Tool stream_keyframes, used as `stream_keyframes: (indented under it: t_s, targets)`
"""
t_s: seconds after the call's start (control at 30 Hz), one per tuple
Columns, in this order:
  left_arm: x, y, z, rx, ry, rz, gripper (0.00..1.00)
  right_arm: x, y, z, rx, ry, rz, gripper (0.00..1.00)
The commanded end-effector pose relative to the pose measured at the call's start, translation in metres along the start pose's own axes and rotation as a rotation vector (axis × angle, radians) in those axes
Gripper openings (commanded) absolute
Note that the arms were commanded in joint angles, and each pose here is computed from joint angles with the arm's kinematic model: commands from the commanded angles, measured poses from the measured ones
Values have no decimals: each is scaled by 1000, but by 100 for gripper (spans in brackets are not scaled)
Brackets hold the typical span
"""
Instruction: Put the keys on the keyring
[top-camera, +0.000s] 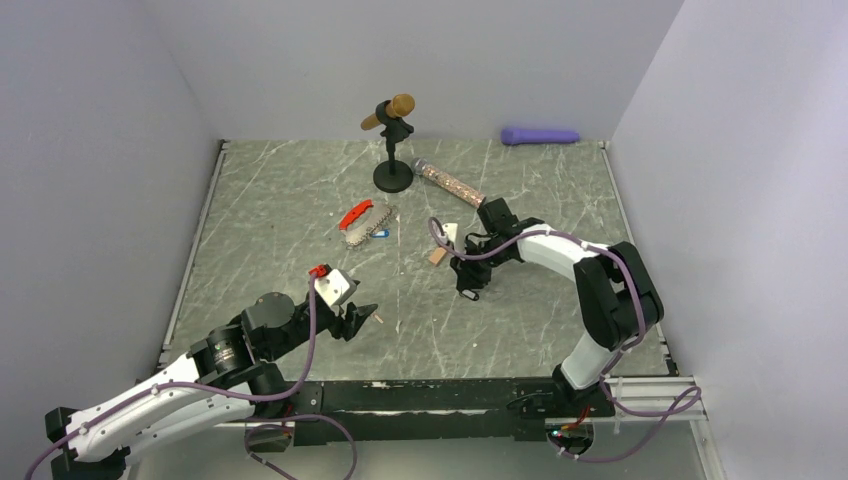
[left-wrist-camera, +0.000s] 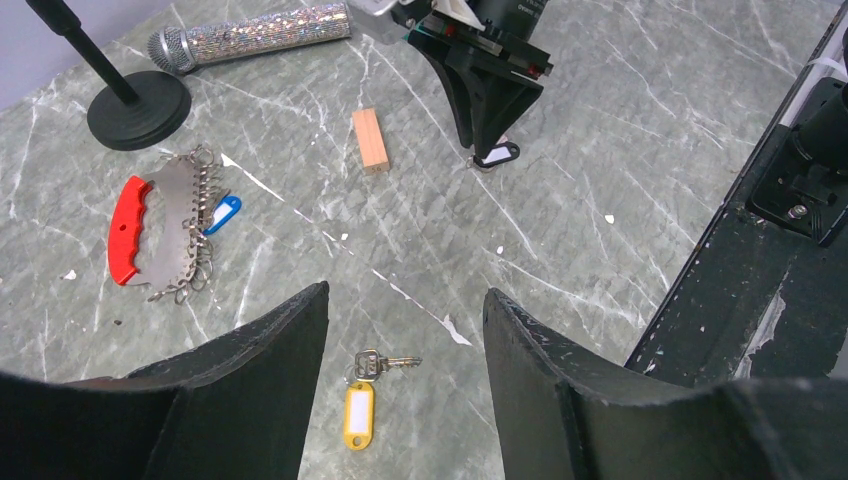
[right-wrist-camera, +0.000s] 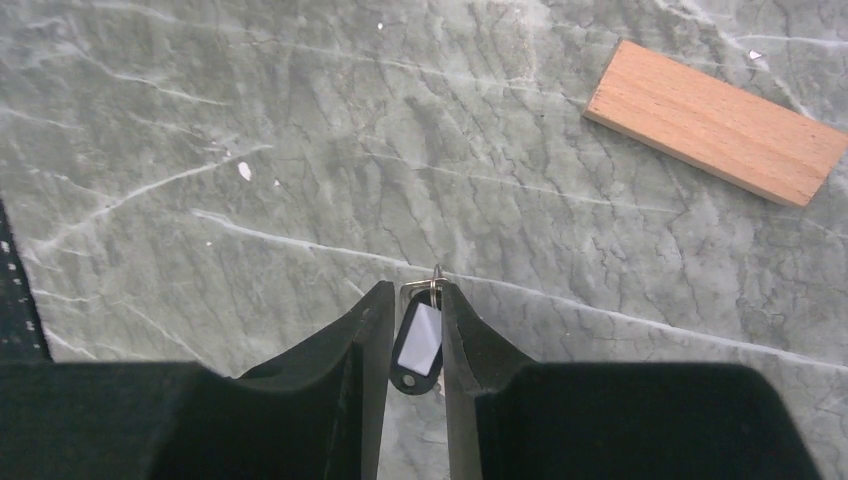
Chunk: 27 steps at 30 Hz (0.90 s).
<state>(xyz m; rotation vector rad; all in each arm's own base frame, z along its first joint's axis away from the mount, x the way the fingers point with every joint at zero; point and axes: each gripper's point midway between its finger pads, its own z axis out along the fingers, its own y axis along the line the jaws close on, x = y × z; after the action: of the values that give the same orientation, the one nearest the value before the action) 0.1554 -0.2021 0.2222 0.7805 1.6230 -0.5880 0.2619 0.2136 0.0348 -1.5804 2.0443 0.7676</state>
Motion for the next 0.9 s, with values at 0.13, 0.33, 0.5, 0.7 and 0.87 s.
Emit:
stream_keyframes:
  t_s: [0.13, 0.33, 0.5, 0.7, 0.87]
  targets:
    - [-6, 4, 3, -26, -28, -9, 63, -32, 4, -23, -50, -146, 33, 30]
    - [1, 11, 7, -68, 8, -31, 73, -40, 7, -33, -83, -176, 31, 38]
    - [7, 41, 16, -156, 63, -130, 90, -60, 7, -62, -121, -232, 55, 51]
    - [10, 83, 35, -175, 122, -309, 94, -70, 4, -111, -49, -385, 66, 56]
    - [7, 111, 56, -123, 187, -420, 99, -74, -3, -149, 74, -497, 53, 64]
